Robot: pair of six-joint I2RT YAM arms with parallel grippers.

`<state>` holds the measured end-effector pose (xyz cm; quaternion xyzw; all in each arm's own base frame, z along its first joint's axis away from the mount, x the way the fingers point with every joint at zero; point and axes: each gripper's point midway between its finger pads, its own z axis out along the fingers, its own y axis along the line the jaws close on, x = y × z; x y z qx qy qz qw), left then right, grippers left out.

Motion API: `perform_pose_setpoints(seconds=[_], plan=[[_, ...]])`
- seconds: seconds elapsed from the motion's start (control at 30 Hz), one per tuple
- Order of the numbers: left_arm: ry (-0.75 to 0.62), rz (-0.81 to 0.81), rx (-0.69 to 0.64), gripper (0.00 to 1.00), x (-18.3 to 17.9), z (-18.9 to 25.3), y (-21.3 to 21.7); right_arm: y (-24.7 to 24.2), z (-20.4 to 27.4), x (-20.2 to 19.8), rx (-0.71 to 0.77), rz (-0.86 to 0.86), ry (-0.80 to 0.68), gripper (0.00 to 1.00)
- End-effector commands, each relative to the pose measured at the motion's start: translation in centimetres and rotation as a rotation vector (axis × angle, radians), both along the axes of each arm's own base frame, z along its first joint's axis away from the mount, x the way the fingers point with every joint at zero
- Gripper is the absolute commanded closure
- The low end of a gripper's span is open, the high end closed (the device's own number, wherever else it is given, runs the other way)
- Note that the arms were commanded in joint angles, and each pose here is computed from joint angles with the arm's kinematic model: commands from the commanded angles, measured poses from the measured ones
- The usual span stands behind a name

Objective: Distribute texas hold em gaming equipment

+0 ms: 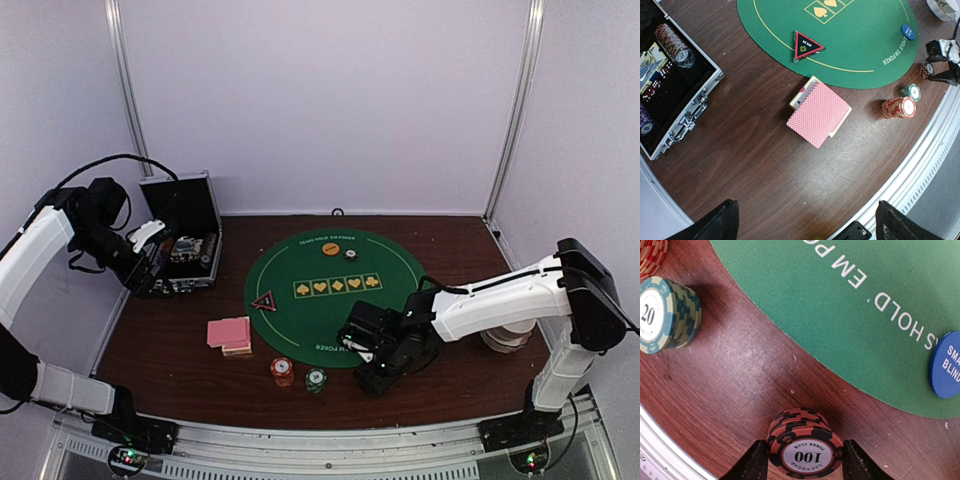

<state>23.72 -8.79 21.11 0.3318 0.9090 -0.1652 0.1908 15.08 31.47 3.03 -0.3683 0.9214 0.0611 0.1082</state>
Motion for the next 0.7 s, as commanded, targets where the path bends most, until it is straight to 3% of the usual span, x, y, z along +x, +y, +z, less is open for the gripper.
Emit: perform_pose_setpoints(seconds=[0.0, 0.2, 0.67], plan=[[-0.023, -0.003, -0.008, 0.02, -0.1, 0.7, -0.2, 0.3, -0.1, 0.1, -0.003, 0.012, -0.015, 0.48], [-0.023, -0.004, -0.010, 0.02, -0.2, 0.7, -0.2, 0.3, 0.1, 0.2, -0.001, 0.012, -0.018, 0.54], [-0.020, -0.002, -0.008, 0.02, -0.3, 0.6, -0.1, 0.5, 2.6, 0.5, 0.011, 0.029, -0.043, 0.54]])
